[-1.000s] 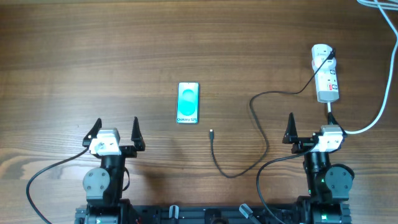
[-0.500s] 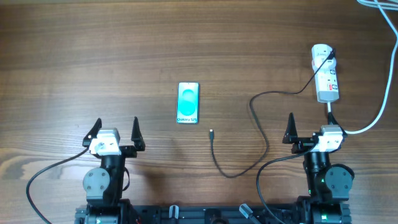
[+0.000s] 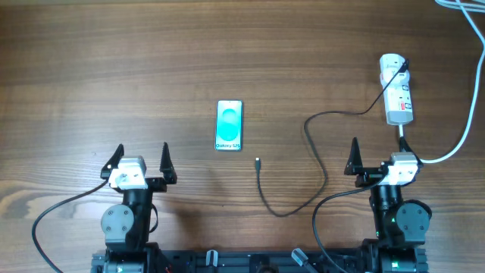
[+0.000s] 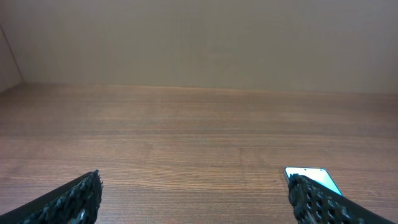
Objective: Plug charger to phone and switch on socket
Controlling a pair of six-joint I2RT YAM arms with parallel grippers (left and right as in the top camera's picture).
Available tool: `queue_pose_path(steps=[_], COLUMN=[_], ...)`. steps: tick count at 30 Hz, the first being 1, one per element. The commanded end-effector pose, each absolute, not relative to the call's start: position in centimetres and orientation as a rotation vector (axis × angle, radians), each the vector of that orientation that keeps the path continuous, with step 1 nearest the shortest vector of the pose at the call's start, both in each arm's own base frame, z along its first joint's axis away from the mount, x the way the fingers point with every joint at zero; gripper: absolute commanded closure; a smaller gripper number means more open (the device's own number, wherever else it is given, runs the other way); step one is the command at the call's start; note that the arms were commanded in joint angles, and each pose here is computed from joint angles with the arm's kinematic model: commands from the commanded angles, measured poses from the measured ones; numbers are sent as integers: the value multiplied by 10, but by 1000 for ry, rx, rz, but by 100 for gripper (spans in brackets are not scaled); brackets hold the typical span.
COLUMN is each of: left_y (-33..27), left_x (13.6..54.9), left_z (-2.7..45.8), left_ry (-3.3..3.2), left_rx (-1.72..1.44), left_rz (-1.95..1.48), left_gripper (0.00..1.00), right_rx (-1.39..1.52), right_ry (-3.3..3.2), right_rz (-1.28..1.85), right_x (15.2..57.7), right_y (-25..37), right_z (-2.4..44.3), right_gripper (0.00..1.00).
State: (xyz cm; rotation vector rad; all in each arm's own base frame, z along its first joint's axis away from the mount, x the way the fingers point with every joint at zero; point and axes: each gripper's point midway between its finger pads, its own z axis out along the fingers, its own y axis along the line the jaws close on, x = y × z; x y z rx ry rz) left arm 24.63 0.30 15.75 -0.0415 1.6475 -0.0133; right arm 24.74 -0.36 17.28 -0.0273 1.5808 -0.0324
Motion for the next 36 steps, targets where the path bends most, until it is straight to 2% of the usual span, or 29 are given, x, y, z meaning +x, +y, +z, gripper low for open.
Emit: queue_pose_path(steps=[1,5,12,18,30,36], left_y=[5,3,-53,-68,-64,-75], left_x=[246,246,238,232,209,230], left_z=[157,157,163,166,317,343], left_ry=[1643,1644,1632,1648,1251,1593], left_rx=[-38,-31,72,-38,27,42], left_rz=[8,-11,-421,-673,-675,-674], left_gripper=[0,0,0,0,0,0], right_rx=[-20,-20,-20,-20,-20,-20], right_ry=[1578,1578,1578,1578,1578,1578], right_rz=[-18,-18,-18,-18,-18,-18], right_x=[247,247,247,247,247,247], right_y=[-3,-3,-3,-3,-3,-3], right_z=[173,173,173,173,173,173], right_gripper=[0,0,0,0,0,0])
